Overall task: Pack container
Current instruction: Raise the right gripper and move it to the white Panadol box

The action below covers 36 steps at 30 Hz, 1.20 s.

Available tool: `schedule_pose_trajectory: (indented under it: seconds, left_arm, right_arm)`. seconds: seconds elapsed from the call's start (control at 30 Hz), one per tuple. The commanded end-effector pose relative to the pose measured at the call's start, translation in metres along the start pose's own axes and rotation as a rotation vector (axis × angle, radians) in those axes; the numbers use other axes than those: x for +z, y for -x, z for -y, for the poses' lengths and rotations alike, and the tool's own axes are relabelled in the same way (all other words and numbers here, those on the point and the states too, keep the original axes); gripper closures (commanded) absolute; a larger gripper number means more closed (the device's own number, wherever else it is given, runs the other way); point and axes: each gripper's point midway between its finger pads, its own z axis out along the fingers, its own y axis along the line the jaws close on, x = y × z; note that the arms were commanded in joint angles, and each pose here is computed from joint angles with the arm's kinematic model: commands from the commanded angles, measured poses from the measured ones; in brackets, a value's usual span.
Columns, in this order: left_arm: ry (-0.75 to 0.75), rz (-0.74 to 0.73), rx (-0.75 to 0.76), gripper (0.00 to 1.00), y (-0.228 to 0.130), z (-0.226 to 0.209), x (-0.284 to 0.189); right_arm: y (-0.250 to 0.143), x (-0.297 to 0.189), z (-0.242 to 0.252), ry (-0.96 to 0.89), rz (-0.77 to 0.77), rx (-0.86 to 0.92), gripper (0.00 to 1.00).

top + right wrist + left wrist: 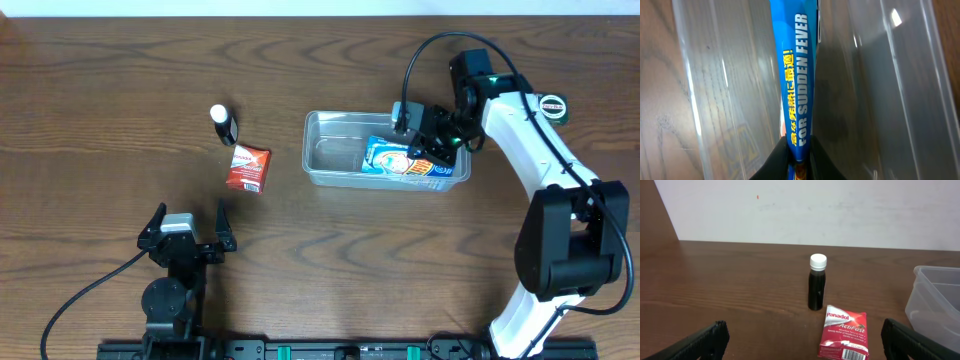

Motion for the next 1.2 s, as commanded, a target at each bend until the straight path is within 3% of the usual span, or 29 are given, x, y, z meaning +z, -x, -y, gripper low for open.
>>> schedule_pose_trajectory:
  seconds: [0.0,0.87,0.9,0.93,0.97,1.07,1.17]
  left_arm:
    - [0.011,-0.049,0.009,0.02,-0.018,-0.003,0.001]
    - [0.011,-0.049,0.009,0.02,-0.018,-0.003,0.001]
    - [0.011,-0.049,0.009,0.02,-0.018,-0.003,0.001]
    - [0.011,-0.049,0.009,0.02,-0.018,-0.003,0.001]
    - [0.01,-0.049,0.009,0.02,-0.018,-0.003,0.001]
    - [0.01,-0.049,0.009,0.02,-0.018,-0.003,0.001]
    - [0.011,-0.049,0.009,0.02,-0.018,-0.003,0.001]
  right_arm:
    - [-0.013,0.001,0.001,-0.004,-0.041,0.024,0.89]
    - [-0.017,-0.007,-0.008,0.003,-0.099,-0.105,0.88]
    - [-0.016,-0.007,-0.008,0.0,-0.099,-0.106,0.85]
    - [-0.016,-0.007,-0.007,-0.004,-0.097,-0.107,0.74]
    - [-0.015,-0.007,-0.005,-0.009,-0.094,-0.11,0.69]
    - [-0.012,-0.007,0.001,-0.033,-0.083,-0.116,0.58]
    - [-0.006,-0.008,0.014,-0.09,-0.064,-0.079,0.54]
